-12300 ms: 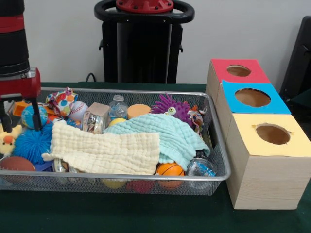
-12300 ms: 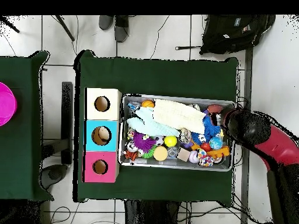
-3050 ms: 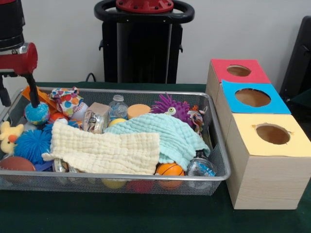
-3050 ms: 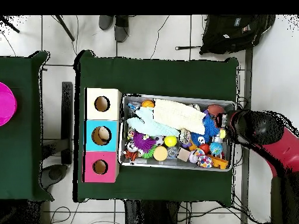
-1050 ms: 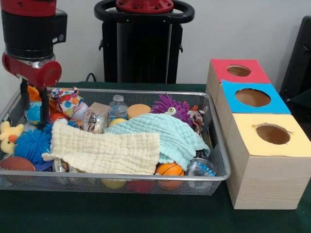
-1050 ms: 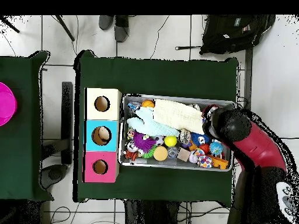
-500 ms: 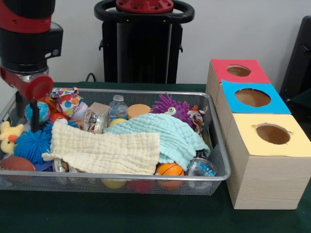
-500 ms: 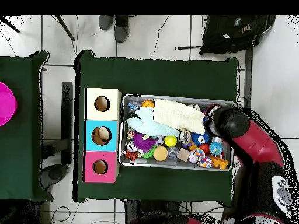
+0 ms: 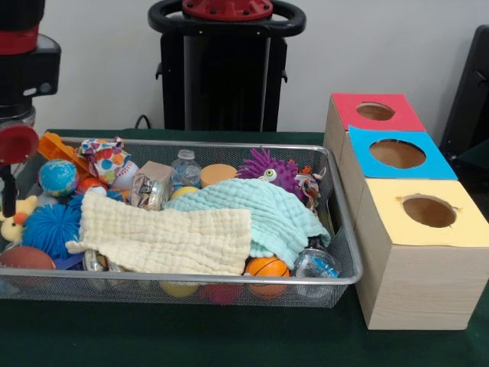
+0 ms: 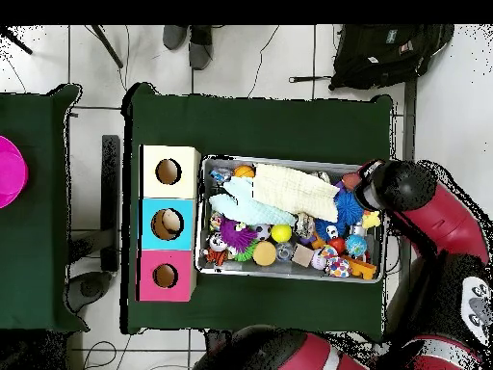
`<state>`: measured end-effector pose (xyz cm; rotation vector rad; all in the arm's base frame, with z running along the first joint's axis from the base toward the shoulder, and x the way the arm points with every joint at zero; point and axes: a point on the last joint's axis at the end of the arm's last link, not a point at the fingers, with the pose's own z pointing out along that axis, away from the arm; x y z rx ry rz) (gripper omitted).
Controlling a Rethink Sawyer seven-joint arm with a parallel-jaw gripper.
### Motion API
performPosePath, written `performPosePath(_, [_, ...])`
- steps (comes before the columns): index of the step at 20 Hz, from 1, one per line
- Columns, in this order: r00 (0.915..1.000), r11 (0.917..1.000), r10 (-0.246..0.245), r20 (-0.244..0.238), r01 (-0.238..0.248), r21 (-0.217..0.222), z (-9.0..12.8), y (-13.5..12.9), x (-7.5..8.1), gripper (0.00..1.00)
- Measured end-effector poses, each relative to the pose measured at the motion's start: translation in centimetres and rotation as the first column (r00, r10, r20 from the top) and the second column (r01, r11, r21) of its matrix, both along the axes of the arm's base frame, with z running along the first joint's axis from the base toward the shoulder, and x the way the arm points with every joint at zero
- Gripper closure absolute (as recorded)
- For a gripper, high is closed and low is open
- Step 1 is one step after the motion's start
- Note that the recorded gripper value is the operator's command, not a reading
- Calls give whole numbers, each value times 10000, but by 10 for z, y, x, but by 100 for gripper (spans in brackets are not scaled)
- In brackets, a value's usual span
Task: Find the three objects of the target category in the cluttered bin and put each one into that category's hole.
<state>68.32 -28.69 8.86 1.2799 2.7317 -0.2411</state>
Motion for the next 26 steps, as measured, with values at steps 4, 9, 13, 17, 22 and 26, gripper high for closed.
performPosePath(4, [9985,9985,-539,-92,539,-4,9,-11,7,0])
performPosePath(9, [9924,9925,-1223,-132,1222,-34,18,-16,18,0])
performPosePath(13, [9835,9834,-1810,65,1810,-137,21,-12,30,0])
performPosePath(17, [9757,9757,-2172,270,2179,-232,21,-7,41,0])
performPosePath(22, [9668,9668,-2517,447,2533,-343,18,4,53,0])
performPosePath(26, [9618,9616,-2699,455,2717,-401,15,12,61,0])
